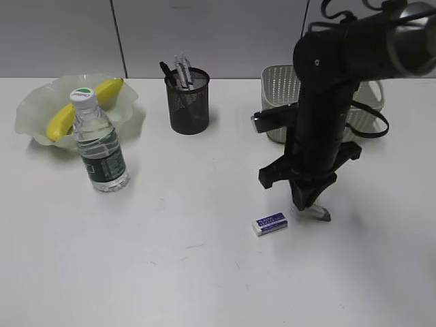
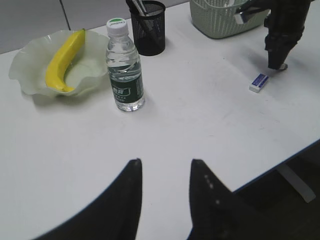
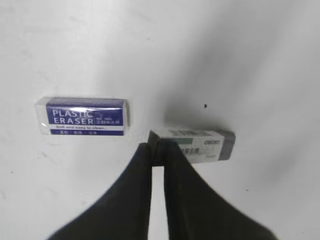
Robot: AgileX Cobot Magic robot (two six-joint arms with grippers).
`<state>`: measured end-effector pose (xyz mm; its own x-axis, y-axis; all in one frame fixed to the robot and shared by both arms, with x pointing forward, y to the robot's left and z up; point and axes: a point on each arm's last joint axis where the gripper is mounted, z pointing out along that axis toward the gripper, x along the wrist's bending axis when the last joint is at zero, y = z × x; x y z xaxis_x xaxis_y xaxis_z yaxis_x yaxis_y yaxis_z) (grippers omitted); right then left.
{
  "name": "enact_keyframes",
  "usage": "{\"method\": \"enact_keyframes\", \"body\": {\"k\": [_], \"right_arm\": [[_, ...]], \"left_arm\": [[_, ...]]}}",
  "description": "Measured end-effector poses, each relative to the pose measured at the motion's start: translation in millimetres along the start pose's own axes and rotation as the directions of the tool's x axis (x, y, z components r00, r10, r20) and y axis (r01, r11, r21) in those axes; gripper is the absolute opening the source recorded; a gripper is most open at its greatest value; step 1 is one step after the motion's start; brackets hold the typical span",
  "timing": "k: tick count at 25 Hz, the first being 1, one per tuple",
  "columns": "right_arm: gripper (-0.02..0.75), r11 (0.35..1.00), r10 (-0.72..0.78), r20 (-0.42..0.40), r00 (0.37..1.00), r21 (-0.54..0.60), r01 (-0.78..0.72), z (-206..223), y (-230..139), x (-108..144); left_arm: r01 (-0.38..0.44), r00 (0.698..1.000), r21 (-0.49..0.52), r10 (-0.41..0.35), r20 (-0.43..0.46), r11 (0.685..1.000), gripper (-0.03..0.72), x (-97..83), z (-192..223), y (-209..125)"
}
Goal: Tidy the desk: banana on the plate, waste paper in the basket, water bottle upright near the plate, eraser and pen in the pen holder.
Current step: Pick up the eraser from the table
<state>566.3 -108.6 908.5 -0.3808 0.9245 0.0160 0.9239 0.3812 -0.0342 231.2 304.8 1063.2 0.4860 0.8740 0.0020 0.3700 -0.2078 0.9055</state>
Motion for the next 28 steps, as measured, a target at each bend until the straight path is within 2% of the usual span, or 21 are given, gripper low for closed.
{"method": "enact_keyframes", "body": {"k": [2,4,10,13,17,18,19,22,28], "right_arm": [[0.054,0.999,-0.008,0.007,1.0,-0.034,0.008,-12,0,-1],[0.037,0.999,-0.006,0.005,1.0,-0.044,0.006,-20,-2,-2],[0.043,0.996,-0.026,0.02,0.999,-0.08,0.028,-32,-3,-3],[0.146,0.992,-0.091,0.028,0.995,-0.083,0.093,-36,-4,-3],[0.496,0.957,-0.288,0.036,0.957,-0.03,0.289,-36,-8,-4],[0.573,0.935,-0.353,0.037,0.935,-0.023,0.354,-36,-9,-4],[0.608,0.91,-0.413,0.036,0.91,-0.012,0.413,-36,-9,-4],[0.598,0.848,-0.53,0.041,0.847,0.005,0.53,-36,-10,-5],[0.557,0.776,-0.629,0.063,0.775,-0.01,0.631,-34,-7,-5]], "left_arm": [[0.0,1.0,0.0,0.0,0.0,1.0,0.247,0.0,0,0],[0.0,1.0,0.0,0.0,0.0,1.0,0.247,0.0,0,0],[0.0,1.0,0.0,0.0,0.0,1.0,0.247,0.0,0,0],[0.0,1.0,0.0,0.0,0.0,1.0,0.247,0.0,0,0],[0.0,1.0,0.0,0.0,0.0,1.0,0.247,0.0,0,0],[0.0,1.0,0.0,0.0,0.0,1.0,0.247,0.0,0,0],[0.0,1.0,0.0,0.0,0.0,1.0,0.247,0.0,0,0],[0.0,1.0,0.0,0.0,0.0,1.0,0.247,0.0,0,0],[0.0,1.0,0.0,0.0,0.0,1.0,0.247,0.0,0,0]]}}
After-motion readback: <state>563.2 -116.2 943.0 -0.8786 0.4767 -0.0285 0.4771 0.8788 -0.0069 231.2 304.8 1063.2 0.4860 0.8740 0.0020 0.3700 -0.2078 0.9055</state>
